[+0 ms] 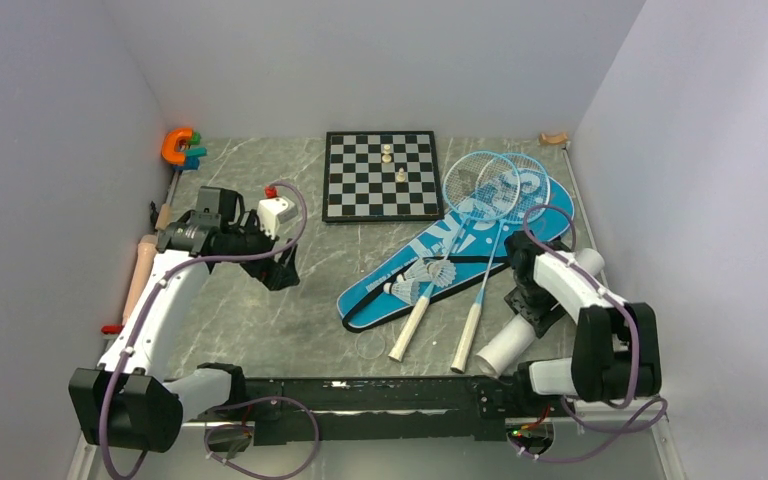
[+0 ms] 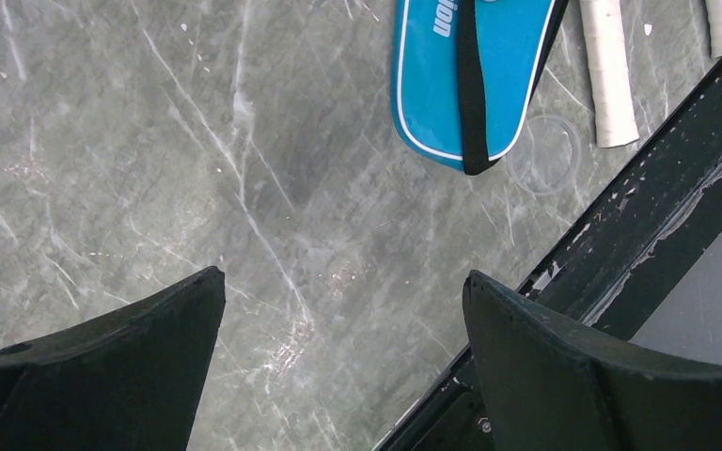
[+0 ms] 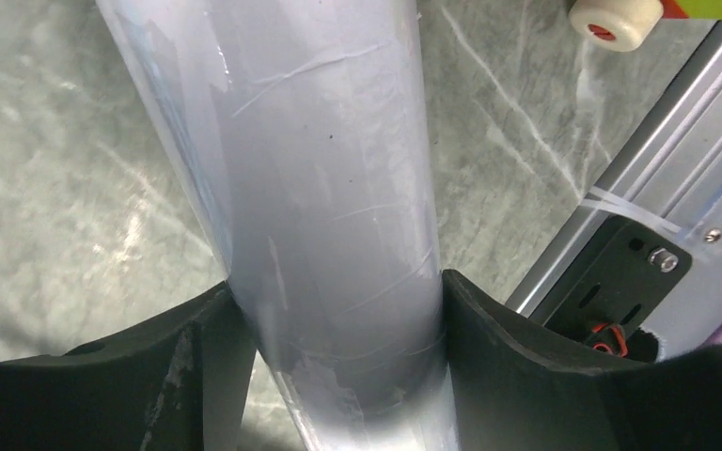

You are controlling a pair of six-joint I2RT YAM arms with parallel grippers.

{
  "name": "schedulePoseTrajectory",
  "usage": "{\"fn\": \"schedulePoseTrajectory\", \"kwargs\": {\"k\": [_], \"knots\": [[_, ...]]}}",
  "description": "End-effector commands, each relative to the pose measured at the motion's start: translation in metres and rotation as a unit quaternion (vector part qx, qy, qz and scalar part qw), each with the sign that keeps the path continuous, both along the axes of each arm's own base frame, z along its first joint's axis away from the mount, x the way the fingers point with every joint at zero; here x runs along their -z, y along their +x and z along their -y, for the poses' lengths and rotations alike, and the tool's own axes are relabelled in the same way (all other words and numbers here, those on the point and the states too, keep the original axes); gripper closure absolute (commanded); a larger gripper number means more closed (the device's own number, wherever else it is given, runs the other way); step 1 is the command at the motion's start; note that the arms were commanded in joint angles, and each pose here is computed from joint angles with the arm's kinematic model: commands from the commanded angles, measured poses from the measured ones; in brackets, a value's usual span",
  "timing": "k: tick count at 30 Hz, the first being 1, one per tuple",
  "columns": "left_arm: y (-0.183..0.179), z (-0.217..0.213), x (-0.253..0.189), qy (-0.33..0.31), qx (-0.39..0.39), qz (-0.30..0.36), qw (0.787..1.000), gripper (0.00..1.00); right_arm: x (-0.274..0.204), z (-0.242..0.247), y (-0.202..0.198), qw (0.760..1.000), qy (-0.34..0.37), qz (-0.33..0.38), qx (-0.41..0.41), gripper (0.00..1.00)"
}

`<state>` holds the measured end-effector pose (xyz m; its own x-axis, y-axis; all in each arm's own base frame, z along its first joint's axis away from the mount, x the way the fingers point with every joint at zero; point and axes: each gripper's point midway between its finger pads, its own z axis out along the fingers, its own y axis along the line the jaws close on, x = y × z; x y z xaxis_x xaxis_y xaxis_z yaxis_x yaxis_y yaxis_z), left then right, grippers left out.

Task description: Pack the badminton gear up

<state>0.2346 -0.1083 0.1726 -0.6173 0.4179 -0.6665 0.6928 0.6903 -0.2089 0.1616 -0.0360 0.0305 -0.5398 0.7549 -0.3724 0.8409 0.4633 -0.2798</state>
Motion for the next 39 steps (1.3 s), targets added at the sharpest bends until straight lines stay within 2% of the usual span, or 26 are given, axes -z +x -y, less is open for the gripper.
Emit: {"fn": "schedulePoseTrajectory", "kwargs": {"k": [1, 3, 8, 13, 21, 24, 28, 33, 39], "knots": [[0.010, 0.004, -0.014, 0.007, 0.007, 0.021, 1.000, 0.01, -0.015, -0.011, 0.017, 0.997, 0.012, 0.070, -0.004, 0.58], [0.012, 0.006, -0.016, 0.009, 0.009, 0.021, 1.000, 0.01, -0.029, -0.015, 0.024, 0.996, 0.007, 0.092, -0.018, 0.62], [0.017, 0.013, -0.019, 0.008, 0.013, 0.019, 1.000, 0.01, -0.072, -0.024, 0.039, 0.990, -0.012, 0.133, -0.043, 0.62], [0.019, 0.018, -0.017, 0.004, 0.014, 0.012, 1.000, 0.01, -0.105, -0.054, 0.047, 0.982, 0.004, 0.172, -0.079, 0.62], [0.019, 0.006, -0.037, -0.003, -0.020, 0.028, 0.999, 0.01, -0.152, -0.187, 0.071, 0.949, 0.075, 0.242, -0.187, 0.61], [0.020, -0.014, -0.048, -0.017, -0.049, 0.033, 0.998, 0.01, -0.152, -0.250, 0.081, 0.939, 0.096, 0.242, -0.224, 0.61], [0.012, -0.047, -0.053, -0.005, -0.084, 0.038, 0.996, 0.01, -0.152, -0.327, 0.091, 0.926, 0.119, 0.250, -0.257, 0.61], [-0.003, -0.084, -0.064, 0.016, -0.135, 0.067, 0.988, 0.01, -0.139, -0.397, 0.113, 0.916, 0.162, 0.266, -0.252, 0.60], [-0.024, -0.120, -0.069, 0.032, -0.179, 0.082, 0.980, 0.01, -0.110, -0.474, 0.124, 0.899, 0.253, 0.271, -0.235, 0.61]]}}
